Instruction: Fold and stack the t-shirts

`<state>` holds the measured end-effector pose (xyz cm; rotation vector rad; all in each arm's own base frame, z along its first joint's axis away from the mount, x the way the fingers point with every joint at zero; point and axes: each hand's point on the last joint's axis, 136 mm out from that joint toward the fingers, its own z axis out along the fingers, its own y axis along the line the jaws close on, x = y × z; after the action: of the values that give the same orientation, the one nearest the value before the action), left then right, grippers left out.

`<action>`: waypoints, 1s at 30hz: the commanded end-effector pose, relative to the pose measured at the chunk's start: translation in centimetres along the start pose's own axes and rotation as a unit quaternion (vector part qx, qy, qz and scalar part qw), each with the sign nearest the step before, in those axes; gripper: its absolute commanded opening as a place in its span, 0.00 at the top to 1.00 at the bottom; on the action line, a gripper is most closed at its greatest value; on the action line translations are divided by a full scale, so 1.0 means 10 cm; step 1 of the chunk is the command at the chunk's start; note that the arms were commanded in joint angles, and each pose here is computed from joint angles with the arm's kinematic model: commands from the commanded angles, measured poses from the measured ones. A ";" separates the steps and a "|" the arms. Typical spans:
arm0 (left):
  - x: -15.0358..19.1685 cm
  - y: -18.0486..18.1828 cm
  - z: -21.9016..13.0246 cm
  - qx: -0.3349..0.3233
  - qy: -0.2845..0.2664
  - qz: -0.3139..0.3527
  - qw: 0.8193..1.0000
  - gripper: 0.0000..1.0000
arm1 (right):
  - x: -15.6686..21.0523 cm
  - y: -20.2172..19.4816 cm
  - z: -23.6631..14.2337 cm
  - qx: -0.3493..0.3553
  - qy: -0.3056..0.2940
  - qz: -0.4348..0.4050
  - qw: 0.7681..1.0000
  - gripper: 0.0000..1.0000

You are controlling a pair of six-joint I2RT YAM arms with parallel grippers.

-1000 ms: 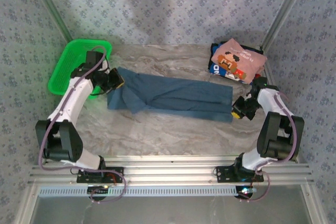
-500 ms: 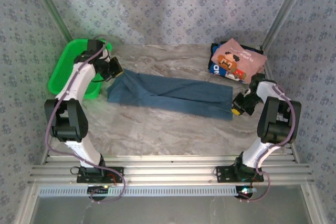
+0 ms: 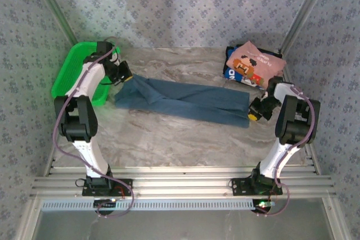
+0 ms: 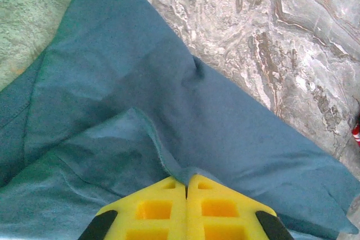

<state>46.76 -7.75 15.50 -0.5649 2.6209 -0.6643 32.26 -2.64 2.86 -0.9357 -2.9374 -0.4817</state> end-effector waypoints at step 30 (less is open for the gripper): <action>-0.22 0.17 0.13 0.017 -0.031 -0.036 0.999 0.47 | -0.27 0.02 -0.59 -0.036 -0.101 0.027 0.994 0.55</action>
<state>47.42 -5.87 11.69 -0.6712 2.6323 -0.6517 34.15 -5.18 5.43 -1.0736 -3.0120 -0.5064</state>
